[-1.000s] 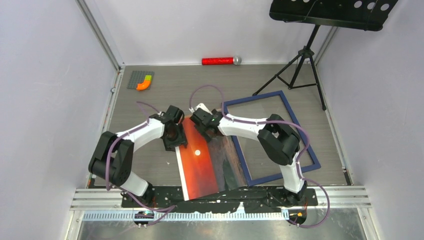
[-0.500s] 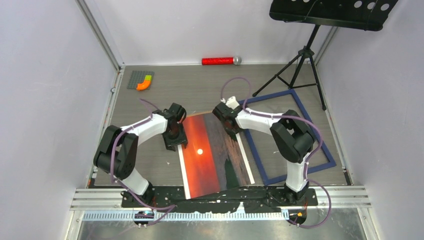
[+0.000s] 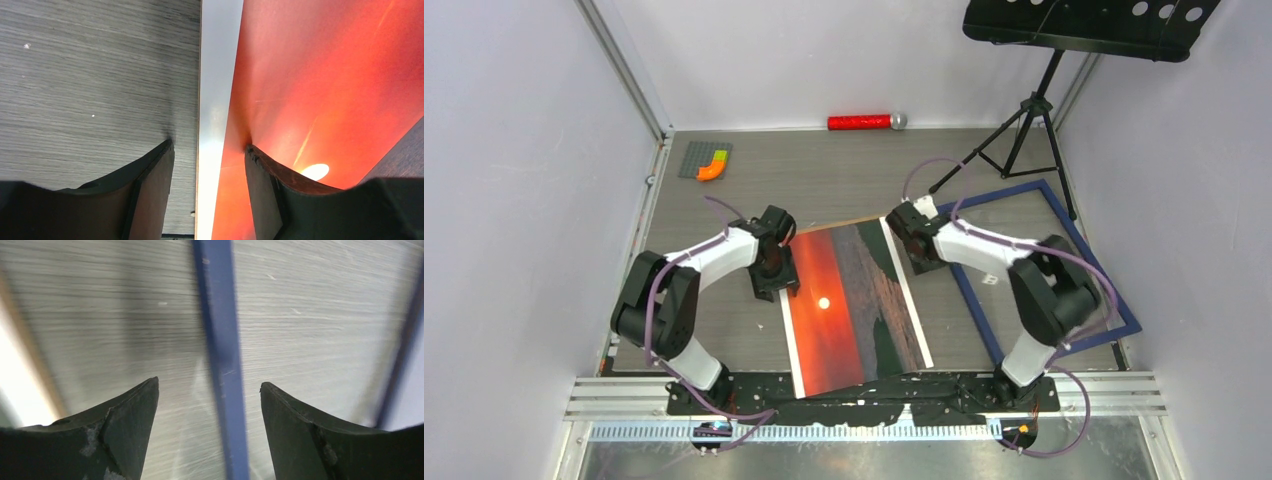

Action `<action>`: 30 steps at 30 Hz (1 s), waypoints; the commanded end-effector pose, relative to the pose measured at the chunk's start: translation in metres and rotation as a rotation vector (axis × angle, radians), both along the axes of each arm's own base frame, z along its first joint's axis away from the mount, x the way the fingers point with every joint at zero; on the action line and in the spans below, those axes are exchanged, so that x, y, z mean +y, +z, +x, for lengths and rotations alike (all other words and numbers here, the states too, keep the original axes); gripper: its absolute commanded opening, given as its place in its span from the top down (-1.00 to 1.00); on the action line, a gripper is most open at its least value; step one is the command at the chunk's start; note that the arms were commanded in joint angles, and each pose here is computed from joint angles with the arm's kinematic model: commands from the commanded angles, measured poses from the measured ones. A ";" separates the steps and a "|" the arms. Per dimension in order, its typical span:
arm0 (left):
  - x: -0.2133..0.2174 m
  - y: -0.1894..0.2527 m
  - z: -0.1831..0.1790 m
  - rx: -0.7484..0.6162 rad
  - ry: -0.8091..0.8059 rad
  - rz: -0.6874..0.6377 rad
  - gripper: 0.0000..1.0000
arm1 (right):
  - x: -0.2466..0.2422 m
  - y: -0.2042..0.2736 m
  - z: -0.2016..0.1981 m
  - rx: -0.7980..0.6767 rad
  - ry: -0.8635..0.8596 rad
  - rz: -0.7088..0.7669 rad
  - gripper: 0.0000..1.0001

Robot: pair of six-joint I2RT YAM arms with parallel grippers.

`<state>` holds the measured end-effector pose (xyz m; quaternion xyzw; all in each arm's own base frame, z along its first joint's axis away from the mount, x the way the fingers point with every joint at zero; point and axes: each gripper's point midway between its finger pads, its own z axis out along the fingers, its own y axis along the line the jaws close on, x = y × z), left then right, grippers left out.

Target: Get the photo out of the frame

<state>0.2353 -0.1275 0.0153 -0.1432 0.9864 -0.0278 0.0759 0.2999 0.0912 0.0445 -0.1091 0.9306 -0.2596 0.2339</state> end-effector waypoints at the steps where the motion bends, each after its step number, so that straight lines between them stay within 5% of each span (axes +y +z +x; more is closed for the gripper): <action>1: -0.010 0.000 0.005 -0.052 -0.025 -0.076 -0.13 | 0.079 0.051 0.019 -0.160 0.155 0.471 -0.62; 5: -0.010 -0.001 0.006 -0.043 -0.017 -0.075 -0.13 | 0.134 0.068 -0.001 -0.112 0.320 0.793 -0.71; 9: -0.011 -0.002 0.004 -0.027 -0.012 -0.080 -0.12 | 0.153 0.045 -0.025 0.021 0.359 0.894 -0.72; 30: -0.021 -0.001 0.001 -0.024 0.002 -0.137 -0.11 | 0.148 -0.020 -0.037 0.162 0.286 0.842 -0.70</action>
